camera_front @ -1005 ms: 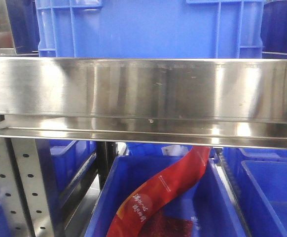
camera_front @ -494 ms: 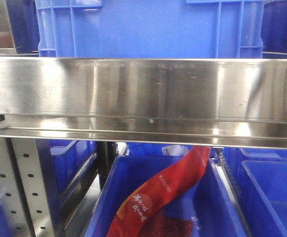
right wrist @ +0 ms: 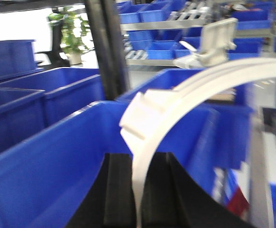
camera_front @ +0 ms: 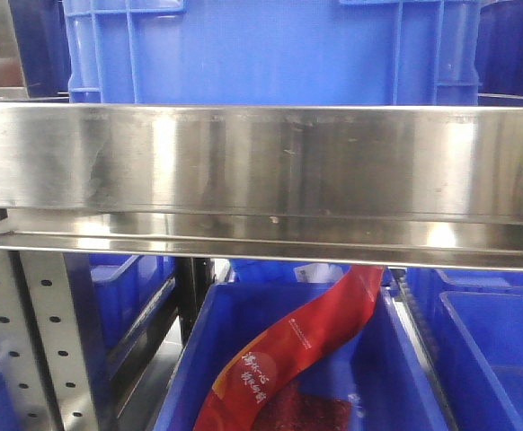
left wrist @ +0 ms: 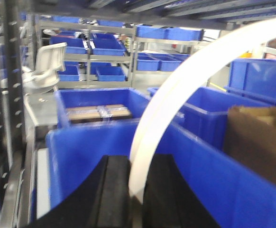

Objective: Grab PVC pipe and place in blue bin

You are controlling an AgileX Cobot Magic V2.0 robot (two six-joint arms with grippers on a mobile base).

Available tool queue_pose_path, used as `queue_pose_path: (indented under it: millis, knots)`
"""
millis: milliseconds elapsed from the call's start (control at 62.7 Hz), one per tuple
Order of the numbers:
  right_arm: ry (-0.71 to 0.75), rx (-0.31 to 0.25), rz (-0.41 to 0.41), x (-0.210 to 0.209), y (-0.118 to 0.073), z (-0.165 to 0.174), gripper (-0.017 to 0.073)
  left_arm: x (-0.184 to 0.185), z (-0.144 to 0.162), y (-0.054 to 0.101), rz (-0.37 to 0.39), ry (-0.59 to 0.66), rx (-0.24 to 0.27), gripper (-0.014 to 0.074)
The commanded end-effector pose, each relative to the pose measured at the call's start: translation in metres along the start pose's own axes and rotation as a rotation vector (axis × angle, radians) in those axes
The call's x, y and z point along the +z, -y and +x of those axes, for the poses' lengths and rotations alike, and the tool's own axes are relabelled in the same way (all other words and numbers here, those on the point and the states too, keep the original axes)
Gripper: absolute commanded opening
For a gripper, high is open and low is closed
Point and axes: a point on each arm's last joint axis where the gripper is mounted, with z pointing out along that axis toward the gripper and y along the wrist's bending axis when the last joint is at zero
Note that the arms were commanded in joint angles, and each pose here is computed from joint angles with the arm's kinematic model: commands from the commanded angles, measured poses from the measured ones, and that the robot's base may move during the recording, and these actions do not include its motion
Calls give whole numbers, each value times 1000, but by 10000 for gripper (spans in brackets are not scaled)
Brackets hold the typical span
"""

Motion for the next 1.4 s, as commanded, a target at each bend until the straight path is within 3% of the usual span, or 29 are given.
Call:
queue_pose_path:
  millis: [0, 207, 319, 590, 670, 765, 813, 925, 1148, 1308, 1387]
  knots:
    - [29, -61, -36, 21, -10, -11, -168, 28, -8, 2, 7, 19, 3, -111]
    - [-17, -89, -94, 78, -29, -8, -168, 91, -5, 1, 17, -39, -22, -111]
    - [-56, -113, -105, 101, -34, 3, -168, 113, 7, 1, 23, -128, -26, -111]
    - [-154, -116, -107, 117, -34, 23, -168, 132, 35, -1, 22, -254, -22, -106]
    - [-159, -116, -107, 117, -34, 23, -123, 132, 36, -1, 22, -261, -22, -38]
    - [-175, -117, -108, 117, -34, 24, 26, 132, 37, -1, 23, -273, -22, 131]
    - [-180, -117, -108, 117, -34, 25, 142, 132, 38, -1, 24, -282, -22, 221]
    - [-185, -118, -109, 116, -34, 25, 293, 131, 39, -1, 24, -294, -22, 359]
    - [-216, -119, -111, 116, -34, 28, 307, 130, 38, 0, 28, -297, -30, 382]
    - [-182, -119, -114, 104, -34, 17, 307, 118, 24, 5, 64, -266, -111, 382]
    - [-158, -119, -116, 95, -35, 9, 307, 112, 16, 7, 73, -249, -125, 372]
